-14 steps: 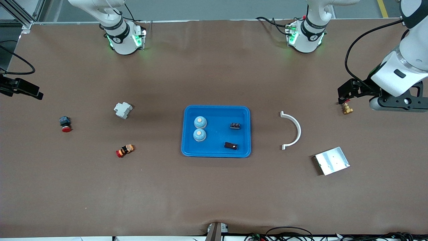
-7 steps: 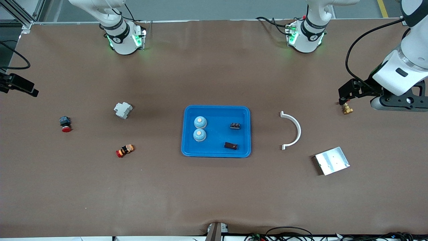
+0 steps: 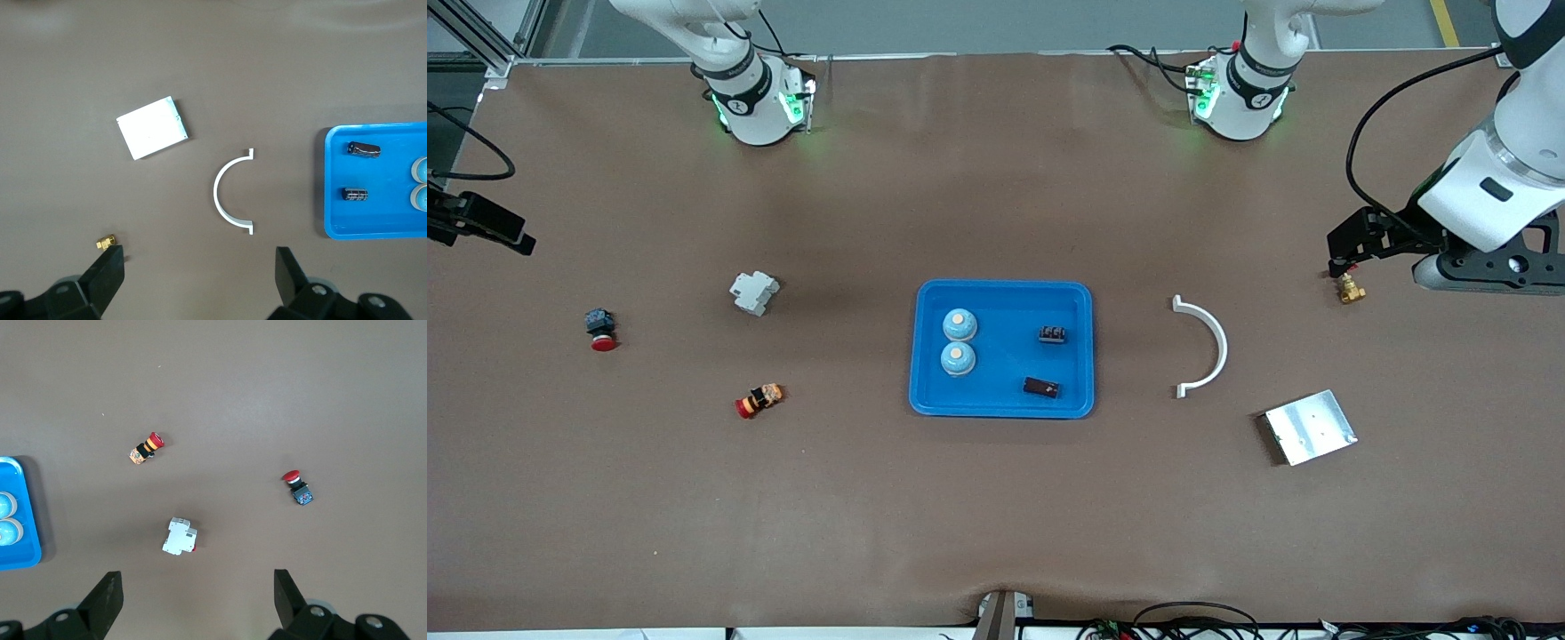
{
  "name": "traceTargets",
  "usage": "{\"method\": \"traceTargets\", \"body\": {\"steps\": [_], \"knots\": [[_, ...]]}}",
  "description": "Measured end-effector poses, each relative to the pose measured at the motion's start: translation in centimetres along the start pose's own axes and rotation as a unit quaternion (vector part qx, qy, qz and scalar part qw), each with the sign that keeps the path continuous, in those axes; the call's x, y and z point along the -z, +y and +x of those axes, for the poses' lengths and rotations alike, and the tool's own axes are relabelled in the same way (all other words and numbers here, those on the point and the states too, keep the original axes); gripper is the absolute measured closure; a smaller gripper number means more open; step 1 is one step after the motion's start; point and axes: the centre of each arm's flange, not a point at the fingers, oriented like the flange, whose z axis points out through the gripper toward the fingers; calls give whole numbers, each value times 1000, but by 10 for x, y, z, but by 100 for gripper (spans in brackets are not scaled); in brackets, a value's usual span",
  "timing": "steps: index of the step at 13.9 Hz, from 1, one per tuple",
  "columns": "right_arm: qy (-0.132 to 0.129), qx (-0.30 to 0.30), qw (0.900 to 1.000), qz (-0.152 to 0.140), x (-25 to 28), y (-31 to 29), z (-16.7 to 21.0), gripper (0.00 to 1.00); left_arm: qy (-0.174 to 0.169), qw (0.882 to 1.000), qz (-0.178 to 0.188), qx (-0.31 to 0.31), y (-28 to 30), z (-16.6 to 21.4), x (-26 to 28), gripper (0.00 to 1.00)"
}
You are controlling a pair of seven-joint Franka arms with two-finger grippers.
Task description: Place electrolytic capacitor and blue bell in tray
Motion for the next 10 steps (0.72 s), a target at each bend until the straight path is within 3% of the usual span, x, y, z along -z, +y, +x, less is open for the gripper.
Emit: {"method": "traceTargets", "body": {"steps": [10], "knots": [[9, -3, 1000, -6, 4, 4, 1, 0, -1, 1000, 0, 1, -1, 0, 0, 0]]}}
